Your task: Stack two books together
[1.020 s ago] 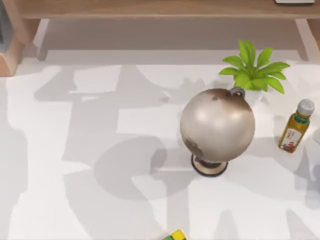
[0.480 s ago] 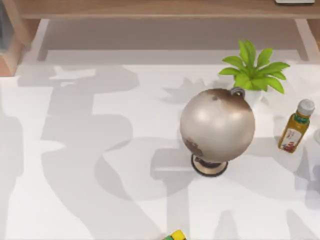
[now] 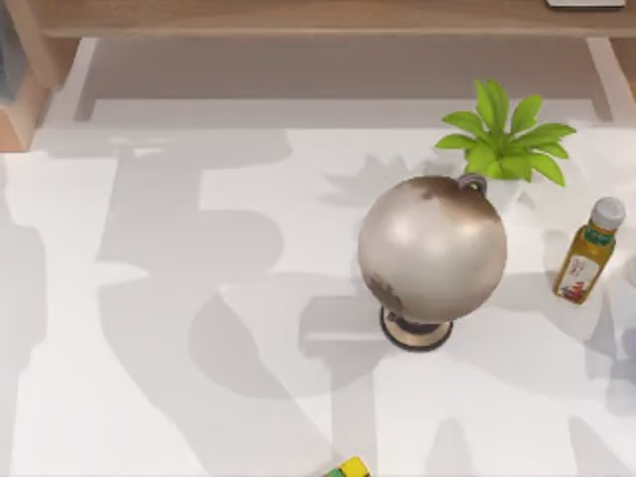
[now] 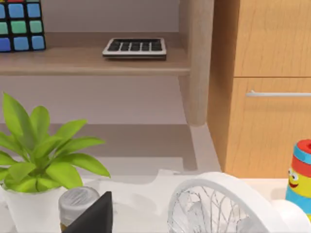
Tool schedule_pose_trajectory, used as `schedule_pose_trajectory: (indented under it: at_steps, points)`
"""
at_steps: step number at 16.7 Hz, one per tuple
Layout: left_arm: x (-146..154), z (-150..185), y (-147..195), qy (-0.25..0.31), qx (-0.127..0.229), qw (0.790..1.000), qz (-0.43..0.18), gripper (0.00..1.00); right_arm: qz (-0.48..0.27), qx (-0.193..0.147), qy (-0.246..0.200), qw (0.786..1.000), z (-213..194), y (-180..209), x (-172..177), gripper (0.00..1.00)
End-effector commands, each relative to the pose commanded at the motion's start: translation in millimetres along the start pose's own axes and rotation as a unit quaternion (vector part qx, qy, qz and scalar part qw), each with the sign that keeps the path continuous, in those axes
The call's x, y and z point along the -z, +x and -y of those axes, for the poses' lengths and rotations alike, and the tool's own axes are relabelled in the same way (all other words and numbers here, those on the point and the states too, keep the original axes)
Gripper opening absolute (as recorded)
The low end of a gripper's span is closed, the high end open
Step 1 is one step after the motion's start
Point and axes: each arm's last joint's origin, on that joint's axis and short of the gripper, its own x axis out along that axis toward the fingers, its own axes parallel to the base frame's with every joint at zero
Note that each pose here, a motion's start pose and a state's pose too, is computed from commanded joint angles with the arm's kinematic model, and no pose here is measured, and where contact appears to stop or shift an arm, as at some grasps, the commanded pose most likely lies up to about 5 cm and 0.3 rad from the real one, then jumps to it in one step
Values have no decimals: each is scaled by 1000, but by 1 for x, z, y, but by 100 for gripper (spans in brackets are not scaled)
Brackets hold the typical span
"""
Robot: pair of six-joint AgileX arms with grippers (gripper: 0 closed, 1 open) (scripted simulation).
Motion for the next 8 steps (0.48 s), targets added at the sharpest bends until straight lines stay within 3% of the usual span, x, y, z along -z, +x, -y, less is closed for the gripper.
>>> schedule_pose_trajectory:
  at_steps: [8]
  points:
    - [12,-1,13,0,6,1000,0,100,0,0,0,1000,0,0,0,100]
